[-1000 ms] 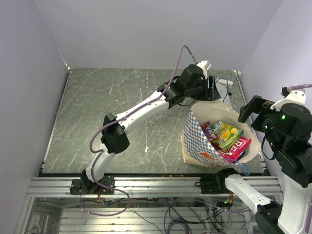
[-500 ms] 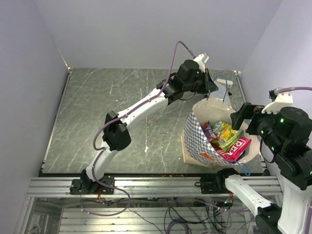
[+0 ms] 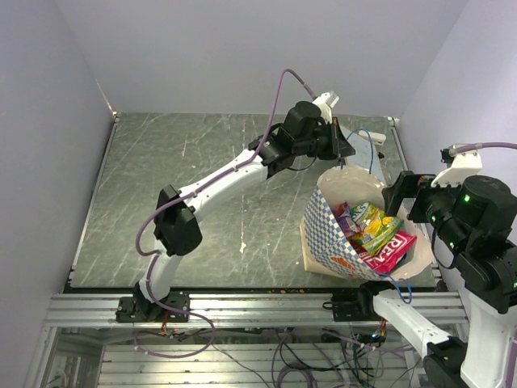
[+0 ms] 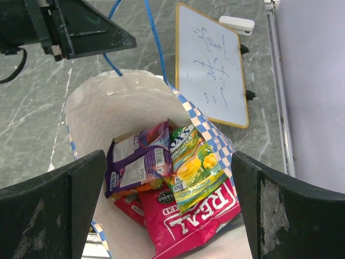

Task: Take the snacks out of the paper bag
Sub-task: Move the paper bag to the center of the board.

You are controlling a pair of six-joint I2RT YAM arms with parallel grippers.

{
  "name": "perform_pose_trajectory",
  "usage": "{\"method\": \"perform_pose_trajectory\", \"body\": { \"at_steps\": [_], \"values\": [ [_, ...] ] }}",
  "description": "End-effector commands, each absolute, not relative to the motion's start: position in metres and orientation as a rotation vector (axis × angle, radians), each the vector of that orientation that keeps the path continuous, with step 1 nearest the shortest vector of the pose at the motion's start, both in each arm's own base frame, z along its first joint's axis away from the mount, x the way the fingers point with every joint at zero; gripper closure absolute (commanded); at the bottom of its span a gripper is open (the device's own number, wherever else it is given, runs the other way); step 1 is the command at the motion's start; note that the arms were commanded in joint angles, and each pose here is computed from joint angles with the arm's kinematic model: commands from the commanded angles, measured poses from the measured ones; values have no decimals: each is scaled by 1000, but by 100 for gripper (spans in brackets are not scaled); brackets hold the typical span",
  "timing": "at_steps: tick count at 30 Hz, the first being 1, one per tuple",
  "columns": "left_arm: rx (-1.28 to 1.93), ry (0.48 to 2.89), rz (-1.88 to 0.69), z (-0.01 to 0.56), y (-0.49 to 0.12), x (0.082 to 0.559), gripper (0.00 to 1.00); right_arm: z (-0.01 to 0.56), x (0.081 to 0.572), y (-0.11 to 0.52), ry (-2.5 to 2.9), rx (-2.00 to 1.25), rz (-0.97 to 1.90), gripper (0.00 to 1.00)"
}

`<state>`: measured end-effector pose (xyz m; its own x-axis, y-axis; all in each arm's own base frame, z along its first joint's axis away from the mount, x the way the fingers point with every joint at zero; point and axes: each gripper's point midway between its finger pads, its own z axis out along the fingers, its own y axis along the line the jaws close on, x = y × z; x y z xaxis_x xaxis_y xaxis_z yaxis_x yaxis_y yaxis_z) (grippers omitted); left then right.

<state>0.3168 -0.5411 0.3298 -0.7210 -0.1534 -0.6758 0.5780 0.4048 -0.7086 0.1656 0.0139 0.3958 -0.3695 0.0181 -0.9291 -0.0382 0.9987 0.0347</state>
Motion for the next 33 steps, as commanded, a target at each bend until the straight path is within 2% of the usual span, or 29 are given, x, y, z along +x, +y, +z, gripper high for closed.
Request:
{"method": "perform_pose_trajectory", "body": {
  "at_steps": [1, 17, 23, 33],
  "values": [
    [345, 1860, -1416, 384, -520, 306, 93, 401, 169, 13, 1935, -27, 46, 0],
    [188, 1960, -1413, 375, -456, 276, 93, 373, 175, 24, 2057, 89, 124, 0],
    [73, 2020, -1312, 366, -405, 275, 93, 370, 177, 31, 2085, 163, 180, 0],
    [-149, 2028, -1092, 363, -298, 281, 93, 372, 175, 43, 2062, 480, 367, 0]
  ]
}}
